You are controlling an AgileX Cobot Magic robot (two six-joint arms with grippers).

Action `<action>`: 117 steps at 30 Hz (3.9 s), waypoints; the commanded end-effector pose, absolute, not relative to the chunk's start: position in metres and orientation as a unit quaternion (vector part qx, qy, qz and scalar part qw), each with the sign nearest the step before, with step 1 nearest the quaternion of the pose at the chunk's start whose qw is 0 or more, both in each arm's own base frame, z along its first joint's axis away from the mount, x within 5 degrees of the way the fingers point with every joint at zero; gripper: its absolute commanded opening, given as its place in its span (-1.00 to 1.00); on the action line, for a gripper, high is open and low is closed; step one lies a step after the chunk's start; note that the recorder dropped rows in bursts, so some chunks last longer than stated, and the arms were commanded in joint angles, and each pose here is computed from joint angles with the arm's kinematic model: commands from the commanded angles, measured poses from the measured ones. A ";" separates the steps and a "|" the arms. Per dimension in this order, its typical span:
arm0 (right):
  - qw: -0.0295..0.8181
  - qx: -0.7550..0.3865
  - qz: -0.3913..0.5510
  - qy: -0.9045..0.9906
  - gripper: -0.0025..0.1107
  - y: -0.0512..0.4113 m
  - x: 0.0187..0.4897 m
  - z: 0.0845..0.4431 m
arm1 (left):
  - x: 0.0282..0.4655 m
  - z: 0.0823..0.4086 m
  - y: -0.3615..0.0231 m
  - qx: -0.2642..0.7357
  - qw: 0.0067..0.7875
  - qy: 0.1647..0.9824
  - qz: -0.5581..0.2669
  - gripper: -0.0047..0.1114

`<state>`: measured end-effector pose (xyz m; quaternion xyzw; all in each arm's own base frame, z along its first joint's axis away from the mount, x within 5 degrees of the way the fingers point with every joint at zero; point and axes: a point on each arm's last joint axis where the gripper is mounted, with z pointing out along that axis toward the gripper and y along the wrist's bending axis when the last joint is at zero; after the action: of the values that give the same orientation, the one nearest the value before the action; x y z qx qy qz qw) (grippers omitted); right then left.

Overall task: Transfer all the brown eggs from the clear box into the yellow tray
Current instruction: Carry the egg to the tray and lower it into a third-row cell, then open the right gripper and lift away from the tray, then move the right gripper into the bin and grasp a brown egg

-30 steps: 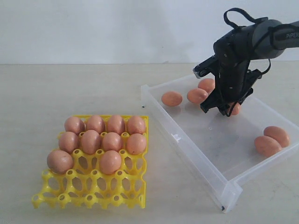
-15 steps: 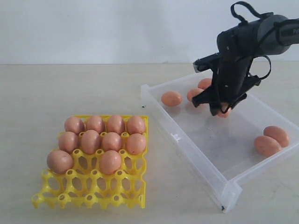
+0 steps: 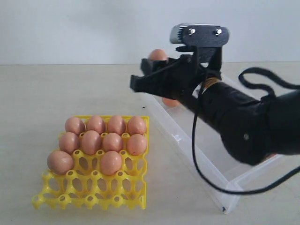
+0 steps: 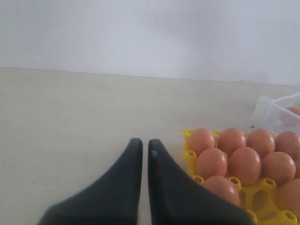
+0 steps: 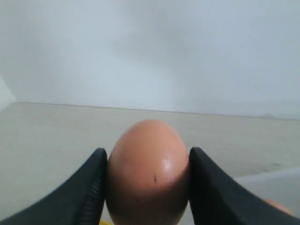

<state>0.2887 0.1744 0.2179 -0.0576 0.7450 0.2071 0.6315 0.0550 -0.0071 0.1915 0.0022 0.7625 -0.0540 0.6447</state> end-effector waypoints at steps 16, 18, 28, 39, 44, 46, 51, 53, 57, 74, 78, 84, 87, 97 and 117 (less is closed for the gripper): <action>0.426 -0.264 0.360 0.787 -0.96 0.291 0.267 0.136 | 0.055 0.191 -0.007 -0.001 0.646 0.761 -0.059 -0.85; 0.424 -0.268 0.353 0.790 -0.96 0.290 0.267 0.135 | 0.055 0.191 -0.007 -0.001 0.646 0.761 -0.059 -0.85; 0.426 -0.271 0.352 0.788 -0.96 0.290 0.267 0.135 | 0.055 0.191 -0.007 -0.001 0.646 0.761 -0.059 -0.85; 0.430 -0.244 0.357 0.793 -0.10 0.289 0.269 0.136 | 0.055 0.191 -0.007 -0.001 0.646 0.761 -0.059 -0.85; 0.430 -0.242 0.357 0.793 0.04 0.289 0.269 0.136 | 0.055 0.191 -0.007 -0.001 0.646 0.761 -0.059 -0.85; 0.431 -0.242 0.357 0.793 0.05 0.289 0.269 0.136 | 0.055 0.191 -0.007 -0.001 0.646 0.761 -0.059 -0.85; 0.475 -0.230 0.378 0.761 -0.01 0.289 0.271 0.174 | 0.055 0.191 -0.007 -0.001 0.646 0.761 -0.059 -0.85; 0.463 -0.213 0.341 0.790 -0.39 0.284 0.274 0.192 | 0.055 0.191 -0.007 -0.001 0.646 0.761 -0.059 -0.85; 0.357 -0.226 0.185 0.887 -0.96 0.270 0.279 0.200 | 0.055 0.191 -0.007 -0.001 0.646 0.761 -0.059 -0.85; 0.263 -0.429 0.129 0.854 -0.96 0.298 0.278 0.184 | 0.055 0.191 -0.007 -0.001 0.646 0.761 -0.059 -0.85; 0.265 -0.424 0.134 0.855 -0.96 0.303 0.282 0.186 | 0.055 0.191 -0.007 -0.001 0.646 0.761 -0.059 -0.85; 0.244 -0.420 0.136 0.864 -0.96 0.307 0.284 0.175 | 0.055 0.191 -0.007 -0.001 0.645 0.762 -0.059 -0.85; 0.228 -0.419 0.135 0.868 -0.96 0.306 0.282 0.170 | 0.055 0.191 -0.007 -0.001 0.645 0.762 -0.059 -0.85; 0.246 -0.398 0.144 0.872 -0.96 0.312 0.289 0.155 | 0.055 0.191 -0.007 -0.001 0.645 0.762 -0.059 -0.85; 0.219 -0.140 -0.052 0.964 -0.96 0.089 0.376 0.274 | 0.055 0.191 -0.007 -0.001 0.645 0.762 -0.059 -0.85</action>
<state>0.3590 0.1423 0.2866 -0.1834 0.9247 -0.0123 0.3333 0.0550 -0.0071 0.1915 0.0022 0.7625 -0.0540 0.6447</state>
